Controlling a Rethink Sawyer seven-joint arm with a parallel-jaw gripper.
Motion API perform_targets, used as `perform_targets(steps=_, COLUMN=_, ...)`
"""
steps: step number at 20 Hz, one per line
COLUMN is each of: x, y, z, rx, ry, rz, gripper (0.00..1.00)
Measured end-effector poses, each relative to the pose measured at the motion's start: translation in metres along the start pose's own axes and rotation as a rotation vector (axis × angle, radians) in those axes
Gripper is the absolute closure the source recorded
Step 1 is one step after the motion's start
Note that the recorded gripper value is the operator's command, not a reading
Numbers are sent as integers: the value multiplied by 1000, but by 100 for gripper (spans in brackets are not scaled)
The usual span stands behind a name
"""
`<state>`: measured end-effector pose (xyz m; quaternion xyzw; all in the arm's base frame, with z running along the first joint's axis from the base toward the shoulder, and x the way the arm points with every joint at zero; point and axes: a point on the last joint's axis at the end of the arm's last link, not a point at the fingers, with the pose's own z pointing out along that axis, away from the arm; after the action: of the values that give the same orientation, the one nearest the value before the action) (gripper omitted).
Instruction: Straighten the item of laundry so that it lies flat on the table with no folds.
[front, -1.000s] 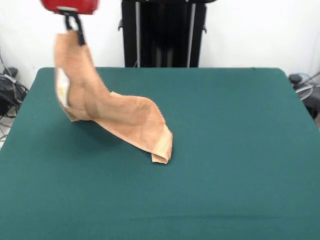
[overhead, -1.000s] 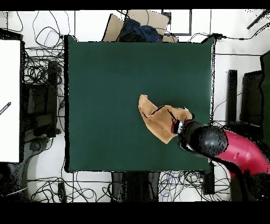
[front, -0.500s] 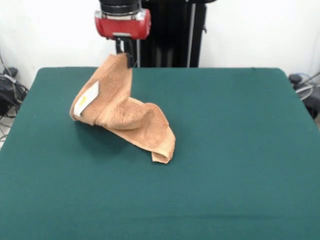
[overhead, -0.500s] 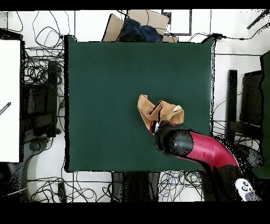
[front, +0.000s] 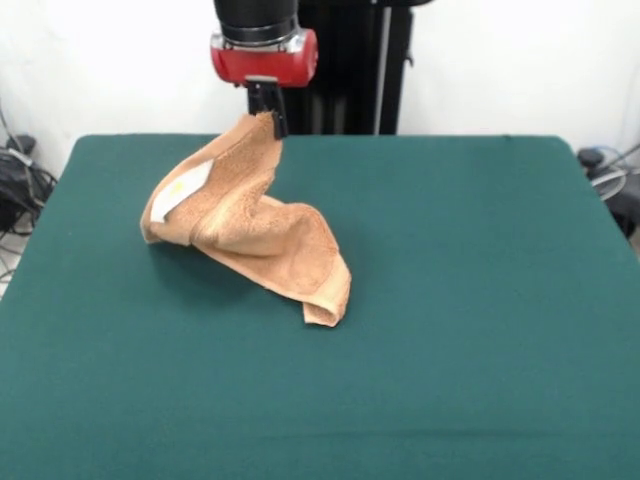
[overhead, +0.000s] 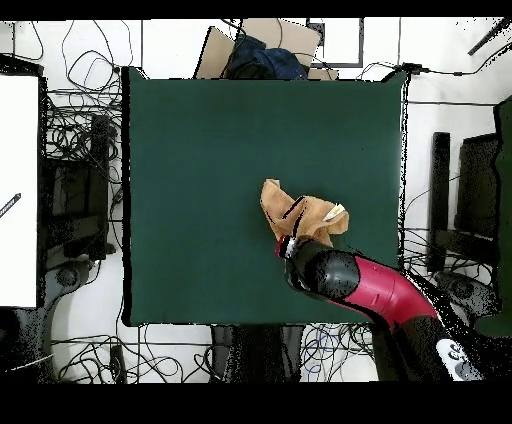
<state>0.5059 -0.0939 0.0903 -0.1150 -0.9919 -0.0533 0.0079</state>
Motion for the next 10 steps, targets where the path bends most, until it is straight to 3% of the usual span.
perform_targets(steps=5, x=6, y=11, z=-3, rx=36, ry=6, rz=-13, gripper=100)
perform_targets(steps=10, x=2, y=51, z=-19, rx=52, ry=-14, rz=-35, gripper=100)
